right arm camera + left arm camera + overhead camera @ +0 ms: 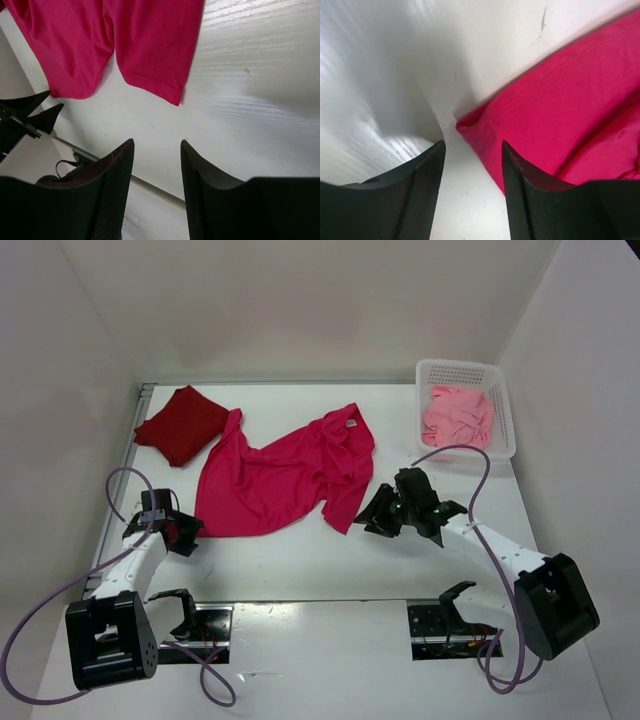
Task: Fold and stack the t-shirts
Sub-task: Flatten out the tshirt
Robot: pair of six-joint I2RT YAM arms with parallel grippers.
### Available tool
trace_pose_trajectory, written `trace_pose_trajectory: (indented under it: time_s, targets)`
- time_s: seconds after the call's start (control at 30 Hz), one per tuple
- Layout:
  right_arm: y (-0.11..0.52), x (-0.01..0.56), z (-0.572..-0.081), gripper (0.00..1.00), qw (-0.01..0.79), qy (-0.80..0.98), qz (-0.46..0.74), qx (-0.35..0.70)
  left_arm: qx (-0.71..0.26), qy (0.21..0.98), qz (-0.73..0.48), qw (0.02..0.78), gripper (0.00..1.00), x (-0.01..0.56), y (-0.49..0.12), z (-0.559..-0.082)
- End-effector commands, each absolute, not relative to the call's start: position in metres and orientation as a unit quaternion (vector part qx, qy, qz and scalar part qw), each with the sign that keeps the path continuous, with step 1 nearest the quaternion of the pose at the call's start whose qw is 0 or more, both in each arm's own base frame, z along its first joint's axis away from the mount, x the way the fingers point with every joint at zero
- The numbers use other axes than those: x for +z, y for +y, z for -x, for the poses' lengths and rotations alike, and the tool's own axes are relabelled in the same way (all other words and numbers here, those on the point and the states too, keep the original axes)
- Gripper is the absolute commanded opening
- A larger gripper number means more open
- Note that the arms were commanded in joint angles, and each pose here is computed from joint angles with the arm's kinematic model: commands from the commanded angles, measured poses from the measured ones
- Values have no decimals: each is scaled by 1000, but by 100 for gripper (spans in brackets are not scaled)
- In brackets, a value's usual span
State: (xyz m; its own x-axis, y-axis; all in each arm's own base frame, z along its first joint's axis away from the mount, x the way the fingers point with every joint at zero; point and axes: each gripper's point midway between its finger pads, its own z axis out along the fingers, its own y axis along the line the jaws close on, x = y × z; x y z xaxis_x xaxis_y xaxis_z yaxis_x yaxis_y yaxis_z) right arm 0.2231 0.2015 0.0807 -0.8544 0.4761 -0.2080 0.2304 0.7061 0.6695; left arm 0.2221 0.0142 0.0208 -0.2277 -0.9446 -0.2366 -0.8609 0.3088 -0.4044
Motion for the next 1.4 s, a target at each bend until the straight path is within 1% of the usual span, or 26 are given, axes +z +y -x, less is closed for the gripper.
trace_pose_trajectory:
  time_s: [0.0,0.07,0.17,0.23,0.3,0.37,0.4,0.5,0.53,0.6,0.67,0.77,0.8,0.93,1.0,1.03,1.1,1.13,1.17,1.2,1.23,1.27,1.33,1.37]
  targets:
    - [209,76,-232,48,192,898,-199,342,-101,759,591,254,56,24,22,-236]
    - [211,75,-236,48,191,898,-199,341,-102,758,591,256,53,20,22,-237]
    - [210,62,-242,48,189,902,-210,327,-105,761,590,248,44,12,20,-235]
    - [213,51,-243,50,181,905,-215,318,-105,761,590,248,43,12,20,-235]
    - [217,46,-244,50,173,905,-223,319,-108,761,585,259,38,14,21,-240]
    - [219,36,-244,50,166,908,-228,310,-111,759,584,265,32,16,22,-243]
    - [221,35,-246,50,167,905,-233,313,-111,759,584,265,24,14,21,-242]
    - [225,26,-246,50,165,908,-233,306,-108,766,575,267,12,13,22,-241]
    - [225,23,-245,50,162,910,-234,302,-111,768,575,260,6,13,19,-239]
    - [229,18,-245,50,158,910,-234,304,-118,773,562,270,1,23,19,-246]
    - [234,17,-247,48,155,910,-234,305,-121,777,554,273,0,28,19,-249]
    - [235,16,-255,43,167,910,-240,295,-127,785,538,278,0,36,16,-254]
    - [235,15,-258,33,171,909,-242,292,-133,791,527,280,0,39,12,-257]
    - [234,19,-268,10,186,906,-252,285,-135,802,508,284,0,45,7,-258]
    - [233,23,-274,1,196,904,-255,281,-135,804,501,291,0,52,8,-263]
    - [232,26,-276,0,198,908,-251,271,-137,814,480,297,0,56,3,-266]
    - [229,60,-285,0,237,901,-236,278,-137,826,455,301,0,68,-2,-268]
    - [226,77,-281,0,246,902,-229,271,-145,826,437,324,0,88,-5,-279]
    - [220,120,-284,0,292,883,-226,291,-145,841,410,324,0,95,-13,-279]
    - [214,144,-282,0,316,875,-217,295,-148,844,393,334,0,107,-16,-282]
    - [211,186,-285,0,349,857,-213,313,-156,847,375,342,0,120,-22,-285]
    - [197,204,-277,0,357,857,-216,302,-161,845,354,367,0,147,-23,-295]
    - [180,282,-271,0,417,823,-199,330,-175,845,328,384,0,178,-30,-298]
    - [164,287,-267,0,413,833,-205,306,-190,851,301,387,0,193,-38,-298]
